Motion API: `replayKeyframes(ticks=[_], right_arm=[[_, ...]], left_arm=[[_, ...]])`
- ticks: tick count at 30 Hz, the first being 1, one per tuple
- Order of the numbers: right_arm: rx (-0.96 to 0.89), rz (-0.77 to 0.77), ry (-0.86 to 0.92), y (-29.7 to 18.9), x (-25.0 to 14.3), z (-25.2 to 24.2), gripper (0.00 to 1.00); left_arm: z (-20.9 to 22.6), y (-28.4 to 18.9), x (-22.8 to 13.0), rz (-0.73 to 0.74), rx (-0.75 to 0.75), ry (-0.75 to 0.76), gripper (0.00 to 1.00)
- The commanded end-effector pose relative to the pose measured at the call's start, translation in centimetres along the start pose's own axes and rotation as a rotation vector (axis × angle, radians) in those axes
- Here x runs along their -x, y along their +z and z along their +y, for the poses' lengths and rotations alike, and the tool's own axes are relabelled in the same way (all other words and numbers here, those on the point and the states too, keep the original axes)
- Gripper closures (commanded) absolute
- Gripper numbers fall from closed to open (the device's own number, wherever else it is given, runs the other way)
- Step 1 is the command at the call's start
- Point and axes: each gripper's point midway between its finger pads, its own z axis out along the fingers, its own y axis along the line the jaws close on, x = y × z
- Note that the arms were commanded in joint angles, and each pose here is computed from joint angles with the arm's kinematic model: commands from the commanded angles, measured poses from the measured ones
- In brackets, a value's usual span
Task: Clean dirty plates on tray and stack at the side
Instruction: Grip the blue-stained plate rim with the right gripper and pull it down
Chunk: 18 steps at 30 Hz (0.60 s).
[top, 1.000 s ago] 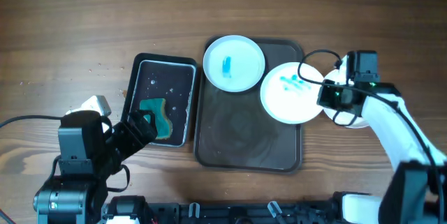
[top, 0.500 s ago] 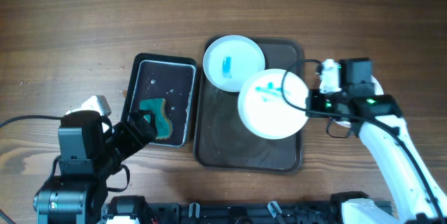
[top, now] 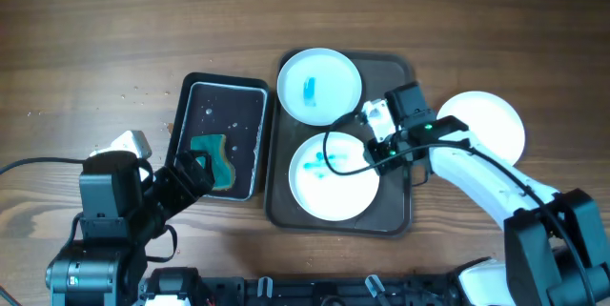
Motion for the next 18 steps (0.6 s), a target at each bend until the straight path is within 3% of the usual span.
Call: replayKeyframes(ticks=[1,9,11,12,14,18], right_arm=[[-0.104,-0.050,-0.029,-2.2,2.2,-1.0,0.62],[0.161,-0.144,0.380,-8.5,3.3,3.7,0.63],[0.157,-0.123,0.438,-9.3,2.2,3.9,0.63],[0.138,-0.091,0.502,-9.5,1.2,3.8,0.69],[0.050,0.015,0.765,-9.6,-2.0,3.0,0.77],[0.014,0.132,0.877,-8.0,-5.6,3.6,0.75]], left_arm=[[-0.5,-0.5,0.5,-0.017,-0.018,-0.003,0.00],[-0.5,-0.5,0.5,-0.017,-0.018,-0.003,0.00],[-0.8,-0.5,0.9,-0.033,-0.030,-0.001,0.00],[-1.0,-0.5,1.2,-0.046,-0.038,0.001,0.00],[-1.2,-0.6,1.5,-0.059,-0.048,0.003,0.00],[-1.3,-0.6,1.6,-0.062,-0.050,0.004,0.00]])
